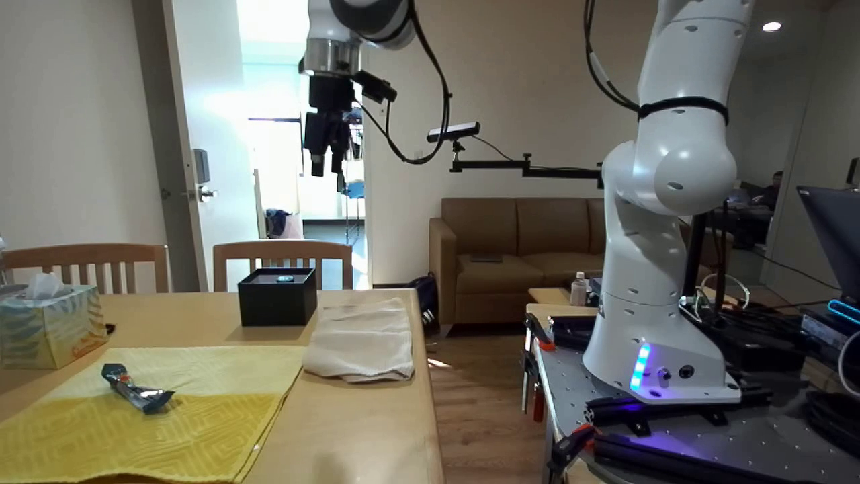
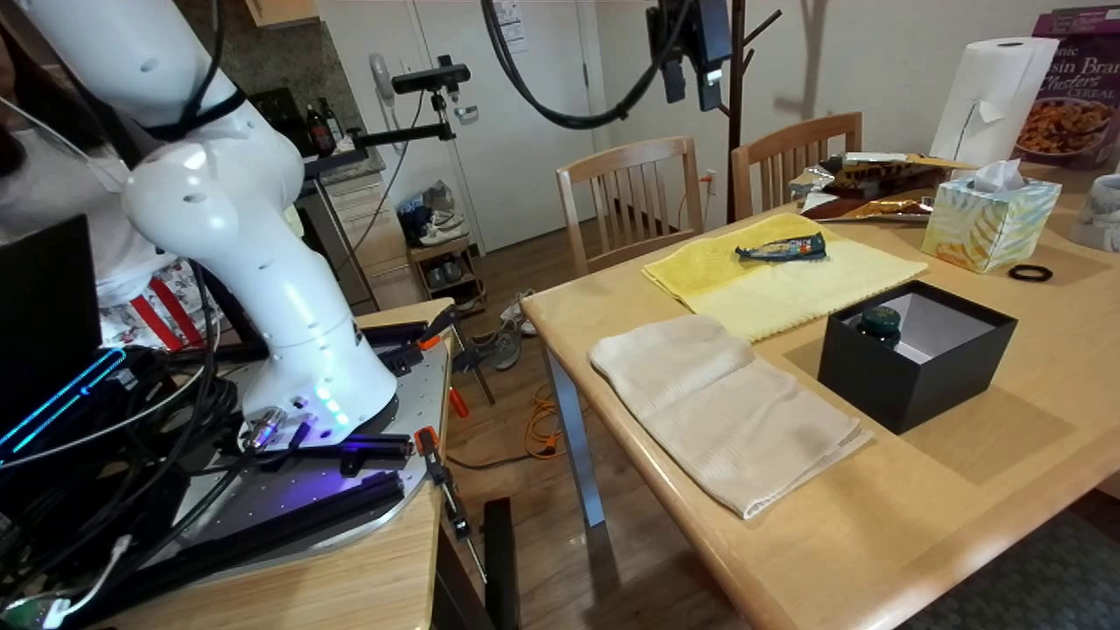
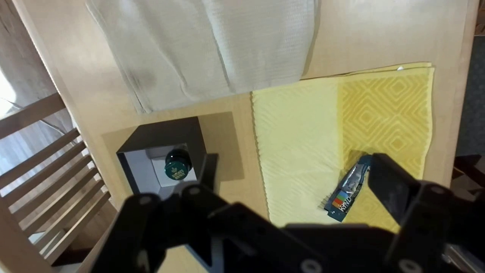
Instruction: Pick up the bottle from the black box and put it on the table.
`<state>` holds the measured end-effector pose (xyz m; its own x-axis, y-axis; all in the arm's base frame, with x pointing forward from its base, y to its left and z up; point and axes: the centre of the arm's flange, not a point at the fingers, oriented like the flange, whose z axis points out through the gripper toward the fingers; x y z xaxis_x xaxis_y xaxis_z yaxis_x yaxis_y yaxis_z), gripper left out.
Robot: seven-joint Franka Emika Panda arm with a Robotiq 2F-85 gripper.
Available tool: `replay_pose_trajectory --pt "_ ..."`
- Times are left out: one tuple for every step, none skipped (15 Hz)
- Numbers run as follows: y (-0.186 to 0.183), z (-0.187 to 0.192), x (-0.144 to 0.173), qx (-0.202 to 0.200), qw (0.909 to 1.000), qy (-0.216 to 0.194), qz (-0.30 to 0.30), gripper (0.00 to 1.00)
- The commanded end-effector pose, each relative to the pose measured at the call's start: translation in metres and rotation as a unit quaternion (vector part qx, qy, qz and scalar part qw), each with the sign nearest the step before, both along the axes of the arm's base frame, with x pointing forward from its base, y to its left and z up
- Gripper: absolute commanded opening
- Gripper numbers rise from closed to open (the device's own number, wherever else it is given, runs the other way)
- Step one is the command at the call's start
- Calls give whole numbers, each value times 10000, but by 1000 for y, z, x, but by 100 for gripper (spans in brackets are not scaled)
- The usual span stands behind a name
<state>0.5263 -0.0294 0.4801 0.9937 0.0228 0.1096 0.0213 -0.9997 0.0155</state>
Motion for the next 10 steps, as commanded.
replay_pose_trajectory --pt "-16 -5 68 286 9993 208 150 100" --pt "-20 -6 79 341 9990 243 149 100" --pt "-27 -5 89 433 9986 267 124 100" --pt "-32 -5 97 504 9982 296 102 100" --pt "-39 -5 107 598 9976 356 21 100" --pt "-45 -5 112 659 9969 421 -57 100" --pt "-52 -6 115 721 9956 551 -215 100" --pt "-56 -5 115 808 9945 632 -192 100" --pt "-50 1 106 950 9927 737 -74 100" --pt "-47 -12 96 692 9956 587 -218 100"
